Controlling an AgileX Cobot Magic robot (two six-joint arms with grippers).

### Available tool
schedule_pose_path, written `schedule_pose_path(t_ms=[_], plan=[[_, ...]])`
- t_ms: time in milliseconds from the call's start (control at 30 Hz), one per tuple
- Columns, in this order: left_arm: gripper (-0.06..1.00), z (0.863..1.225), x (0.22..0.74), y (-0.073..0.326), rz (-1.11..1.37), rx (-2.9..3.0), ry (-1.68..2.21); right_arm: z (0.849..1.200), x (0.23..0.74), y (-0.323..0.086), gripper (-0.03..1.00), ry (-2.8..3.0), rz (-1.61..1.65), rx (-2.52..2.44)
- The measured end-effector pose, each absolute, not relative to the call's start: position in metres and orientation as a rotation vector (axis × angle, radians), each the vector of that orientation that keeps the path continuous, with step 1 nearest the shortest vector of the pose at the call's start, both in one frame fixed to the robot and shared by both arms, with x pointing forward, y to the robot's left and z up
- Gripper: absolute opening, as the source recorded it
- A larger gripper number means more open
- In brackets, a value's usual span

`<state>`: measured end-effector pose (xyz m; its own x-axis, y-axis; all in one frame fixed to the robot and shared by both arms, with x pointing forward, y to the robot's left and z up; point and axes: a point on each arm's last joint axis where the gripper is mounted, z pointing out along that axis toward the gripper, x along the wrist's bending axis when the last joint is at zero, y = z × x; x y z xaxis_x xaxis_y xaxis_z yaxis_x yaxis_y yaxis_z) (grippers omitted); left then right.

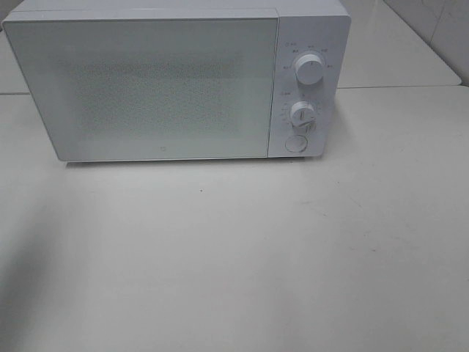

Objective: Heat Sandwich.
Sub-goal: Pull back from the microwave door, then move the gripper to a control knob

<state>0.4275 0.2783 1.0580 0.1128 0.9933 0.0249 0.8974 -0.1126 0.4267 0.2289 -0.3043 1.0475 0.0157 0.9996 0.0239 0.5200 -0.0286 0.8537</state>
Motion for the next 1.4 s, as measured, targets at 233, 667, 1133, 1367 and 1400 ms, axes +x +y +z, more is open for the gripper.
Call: schedule_pose_path(t_ms=[233, 667, 1133, 1367, 1400], plan=[[0.99, 1.071, 0.400, 0.290, 0.544, 2.064, 1.909, 1.047, 0.229, -0.304, 0.77, 1.580, 0.913, 1.626], [0.99, 1.059, 0.318, 0.299, 0.663, 1.950, 1.780, 1.047, 0.229, -0.304, 0.77, 1.580, 0.913, 1.626], [0.99, 1.045, 0.287, 0.298, 0.700, 1.919, 1.624, 1.047, 0.229, -0.304, 0.77, 1.580, 0.913, 1.626], [0.99, 1.045, 0.287, 0.297, 0.697, 1.917, 1.620, 1.047, 0.229, -0.304, 0.77, 1.580, 0.913, 1.626], [0.99, 1.045, 0.287, 0.297, 0.697, 1.917, 1.620, 1.047, 0.229, -0.304, 0.77, 1.580, 0.913, 1.626]])
